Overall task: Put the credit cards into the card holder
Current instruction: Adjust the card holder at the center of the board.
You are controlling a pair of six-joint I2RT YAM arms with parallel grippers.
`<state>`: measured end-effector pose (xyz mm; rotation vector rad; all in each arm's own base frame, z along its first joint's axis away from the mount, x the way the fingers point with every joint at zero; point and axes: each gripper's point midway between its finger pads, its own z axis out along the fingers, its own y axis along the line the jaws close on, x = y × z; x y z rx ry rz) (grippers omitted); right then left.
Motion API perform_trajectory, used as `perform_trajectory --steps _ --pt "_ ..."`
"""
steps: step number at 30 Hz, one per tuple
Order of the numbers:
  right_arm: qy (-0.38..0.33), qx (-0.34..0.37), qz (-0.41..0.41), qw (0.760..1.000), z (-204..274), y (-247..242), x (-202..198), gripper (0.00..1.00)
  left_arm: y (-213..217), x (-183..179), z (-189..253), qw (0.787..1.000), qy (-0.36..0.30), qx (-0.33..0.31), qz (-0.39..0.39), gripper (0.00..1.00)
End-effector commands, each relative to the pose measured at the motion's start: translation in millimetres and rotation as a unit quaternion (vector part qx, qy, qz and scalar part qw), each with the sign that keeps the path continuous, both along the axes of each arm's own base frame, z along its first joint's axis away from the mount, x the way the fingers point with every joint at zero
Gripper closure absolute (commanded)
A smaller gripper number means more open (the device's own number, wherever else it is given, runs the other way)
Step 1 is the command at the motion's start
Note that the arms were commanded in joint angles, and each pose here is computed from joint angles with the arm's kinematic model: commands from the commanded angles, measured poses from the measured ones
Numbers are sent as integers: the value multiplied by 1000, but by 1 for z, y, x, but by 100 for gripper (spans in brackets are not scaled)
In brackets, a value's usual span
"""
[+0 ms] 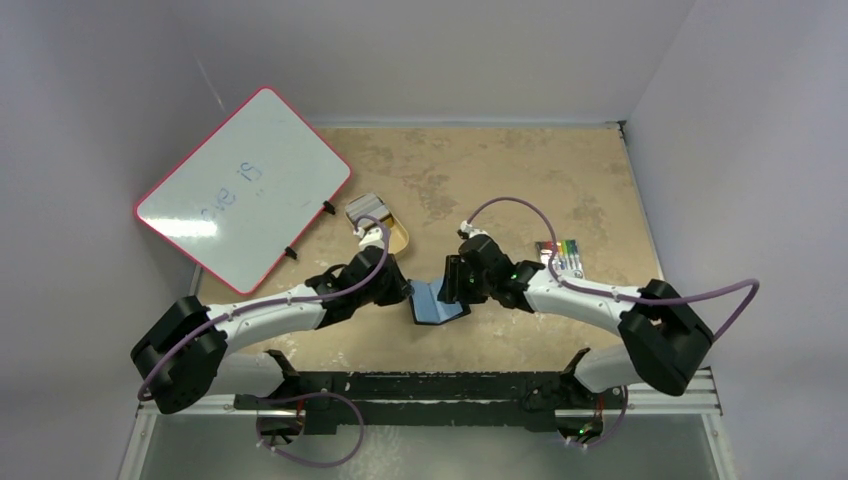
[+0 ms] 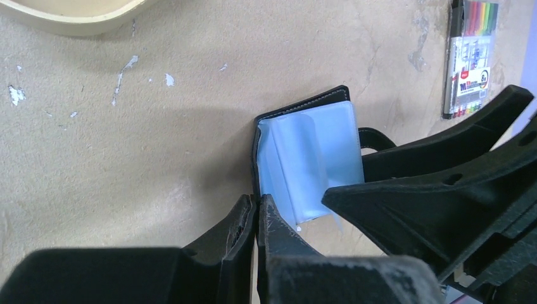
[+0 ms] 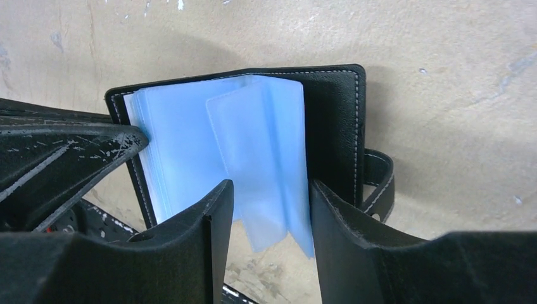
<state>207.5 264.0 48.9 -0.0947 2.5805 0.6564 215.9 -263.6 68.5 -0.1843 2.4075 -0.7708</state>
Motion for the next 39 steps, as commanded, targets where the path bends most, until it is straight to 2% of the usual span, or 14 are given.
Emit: perform_trajectory --steps 1,4,6,10,16,24,31,39 --pt "-20 -15 -15 1000 18 -8 8 49 4 8 5 1000 -25 15 4 100" --pt "-30 -9 -17 999 32 -5 12 44 5 8 1 999 -23 23 2 100" --pt "-52 2 -22 998 47 -2 21 45 4 8 1 999 -22 23 1 100" --pt "-62 38 -5 997 64 11 21 51 3 9 3 999 -25 20 0 100" --pt "-62 63 5 996 74 21 20 55 2 10 4 1000 -25 18 0 100" --pt "-63 137 36 988 97 52 7 64 0 11 8 1000 -28 13 -1 100" --pt "-47 122 37 991 74 57 9 65 0 11 8 1000 -29 11 0 100" --pt "-8 57 24 998 30 43 5 67 2 10 6 1000 -28 10 3 100"
